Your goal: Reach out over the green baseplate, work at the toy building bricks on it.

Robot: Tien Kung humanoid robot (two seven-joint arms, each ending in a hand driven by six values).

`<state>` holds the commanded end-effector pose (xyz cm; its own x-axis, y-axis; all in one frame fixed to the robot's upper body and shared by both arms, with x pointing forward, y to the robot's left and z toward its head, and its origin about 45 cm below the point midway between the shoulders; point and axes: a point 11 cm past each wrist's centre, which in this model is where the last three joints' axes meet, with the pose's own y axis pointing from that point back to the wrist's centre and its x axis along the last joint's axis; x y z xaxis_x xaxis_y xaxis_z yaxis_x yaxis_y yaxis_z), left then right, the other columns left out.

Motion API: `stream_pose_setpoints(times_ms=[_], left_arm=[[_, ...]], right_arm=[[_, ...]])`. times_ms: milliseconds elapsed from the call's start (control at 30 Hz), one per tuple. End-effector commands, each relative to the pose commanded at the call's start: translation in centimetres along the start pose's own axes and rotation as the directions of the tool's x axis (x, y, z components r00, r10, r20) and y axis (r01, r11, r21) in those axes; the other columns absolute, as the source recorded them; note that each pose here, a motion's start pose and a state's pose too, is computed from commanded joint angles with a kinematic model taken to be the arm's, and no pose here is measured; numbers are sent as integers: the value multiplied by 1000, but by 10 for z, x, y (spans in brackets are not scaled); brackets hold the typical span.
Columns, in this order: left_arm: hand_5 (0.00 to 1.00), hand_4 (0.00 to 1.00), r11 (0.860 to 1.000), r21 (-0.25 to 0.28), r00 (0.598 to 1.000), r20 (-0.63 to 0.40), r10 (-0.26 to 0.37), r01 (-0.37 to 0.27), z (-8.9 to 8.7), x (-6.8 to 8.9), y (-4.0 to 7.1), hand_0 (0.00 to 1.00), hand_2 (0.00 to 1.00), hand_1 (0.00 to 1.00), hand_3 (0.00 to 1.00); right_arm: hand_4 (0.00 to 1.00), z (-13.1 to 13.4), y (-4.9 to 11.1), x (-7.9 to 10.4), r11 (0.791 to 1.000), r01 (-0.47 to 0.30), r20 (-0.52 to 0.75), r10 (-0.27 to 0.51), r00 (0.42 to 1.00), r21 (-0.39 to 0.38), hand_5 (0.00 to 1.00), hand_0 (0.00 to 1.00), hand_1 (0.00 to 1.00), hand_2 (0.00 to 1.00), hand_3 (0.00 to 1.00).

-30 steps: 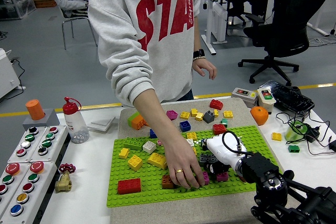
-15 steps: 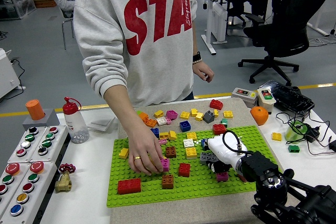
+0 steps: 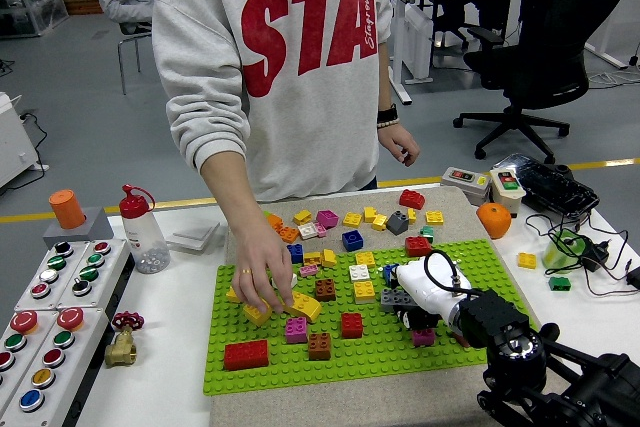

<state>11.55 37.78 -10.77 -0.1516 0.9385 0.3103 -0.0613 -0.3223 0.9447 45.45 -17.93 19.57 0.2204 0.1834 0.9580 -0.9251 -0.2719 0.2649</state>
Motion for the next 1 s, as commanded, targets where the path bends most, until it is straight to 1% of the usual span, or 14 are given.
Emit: stream_pose_setpoints(times_ms=[567,733,833,867,1000], left_arm=[[998,376,1000,-1,1000,1,0,0,1,0,0,664,614,618,484],[998,377,1000,0,1000,1,0,0,1,0,0,664,614,618,484],[998,377,1000,0,1000,1,1,-1,1,0,0,664,614,618,484],[998,376,1000,0,1000,1,1,-1,0,0,0,663,612,618,484],[998,376,1000,-1,1000,1,1,-1,1,1,0,663,612,618,484]], right_arm=[[571,1,-1,-7,999,36,-11,-36,999,-7,385,606,648,635,666],[569,1,-1,-7,999,35,-12,-35,999,-6,386,603,636,621,665],[569,0,-1,-6,1000,17,-11,-17,1000,0,386,603,636,621,665],[540,-1,-1,-5,1000,10,-10,-10,1000,3,377,518,548,554,584],[540,-3,-1,-2,1000,-21,2,21,1000,19,377,518,548,554,584]])
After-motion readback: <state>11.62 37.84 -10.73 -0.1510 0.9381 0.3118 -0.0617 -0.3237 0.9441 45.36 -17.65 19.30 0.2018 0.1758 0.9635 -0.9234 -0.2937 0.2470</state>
